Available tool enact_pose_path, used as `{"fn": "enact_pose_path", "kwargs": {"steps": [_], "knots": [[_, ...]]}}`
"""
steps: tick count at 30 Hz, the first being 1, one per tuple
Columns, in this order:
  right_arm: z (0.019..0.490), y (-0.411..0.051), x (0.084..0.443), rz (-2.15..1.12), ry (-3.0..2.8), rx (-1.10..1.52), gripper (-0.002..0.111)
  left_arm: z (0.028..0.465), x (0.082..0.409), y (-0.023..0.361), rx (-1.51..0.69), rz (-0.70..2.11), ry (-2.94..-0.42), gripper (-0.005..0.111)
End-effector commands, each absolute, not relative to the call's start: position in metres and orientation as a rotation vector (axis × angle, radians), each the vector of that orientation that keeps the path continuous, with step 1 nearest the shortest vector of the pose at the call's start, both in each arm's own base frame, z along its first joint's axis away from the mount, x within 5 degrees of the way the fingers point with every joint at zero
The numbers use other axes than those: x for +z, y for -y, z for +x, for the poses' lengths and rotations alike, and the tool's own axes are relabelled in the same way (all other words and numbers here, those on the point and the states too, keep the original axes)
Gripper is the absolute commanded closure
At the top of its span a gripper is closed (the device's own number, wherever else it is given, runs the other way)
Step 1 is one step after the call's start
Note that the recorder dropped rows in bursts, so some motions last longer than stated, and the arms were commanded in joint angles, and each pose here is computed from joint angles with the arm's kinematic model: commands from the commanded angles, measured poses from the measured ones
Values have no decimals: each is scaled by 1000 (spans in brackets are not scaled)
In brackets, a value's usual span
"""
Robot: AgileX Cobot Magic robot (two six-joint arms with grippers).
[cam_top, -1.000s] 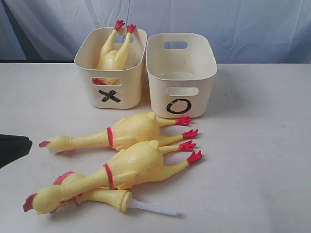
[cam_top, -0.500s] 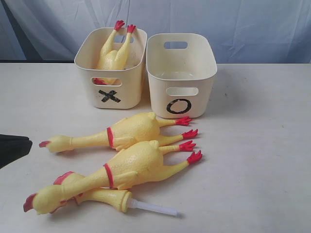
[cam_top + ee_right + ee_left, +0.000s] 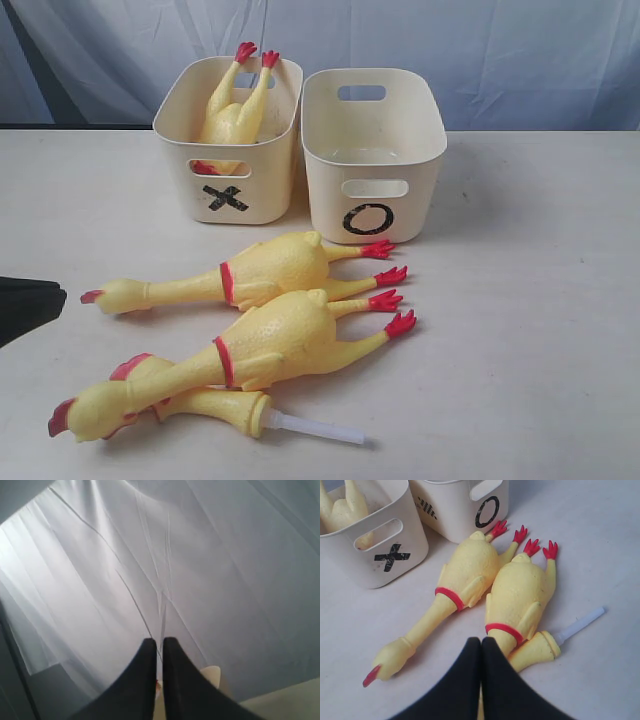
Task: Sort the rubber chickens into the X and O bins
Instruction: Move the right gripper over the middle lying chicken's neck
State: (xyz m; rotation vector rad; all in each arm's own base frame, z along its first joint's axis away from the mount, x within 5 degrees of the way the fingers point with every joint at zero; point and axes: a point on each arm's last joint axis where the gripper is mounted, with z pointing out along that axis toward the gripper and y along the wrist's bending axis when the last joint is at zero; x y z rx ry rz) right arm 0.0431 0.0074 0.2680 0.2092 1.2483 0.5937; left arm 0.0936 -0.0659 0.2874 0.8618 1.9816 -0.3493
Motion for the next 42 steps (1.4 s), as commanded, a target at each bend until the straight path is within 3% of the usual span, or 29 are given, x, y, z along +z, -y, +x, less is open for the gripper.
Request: {"fn": "enact_pose_path", "kwargs": {"steps": [1,7,14,22,37,42], "knots": [[44,-8,276,190,-1462,513,102,92,287,66,-357,851,-1972,107],[56,-14,268,105,-1783,420,102,92,287,66,-357,851,-1972,107],[72,-41,263,-307,-2045,466,102,92,287,66,-357,851,-1972,107],[98,-64,273,-645,-2099,566,109,93,287,66,-356,850,-1971,107],[163,-98,285,-957,-2186,736,109,91,285,64,-340,875,-1997,107],[182,-124,281,-1141,-2157,767,109,95,282,57,-276,768,-2073,107]]}}
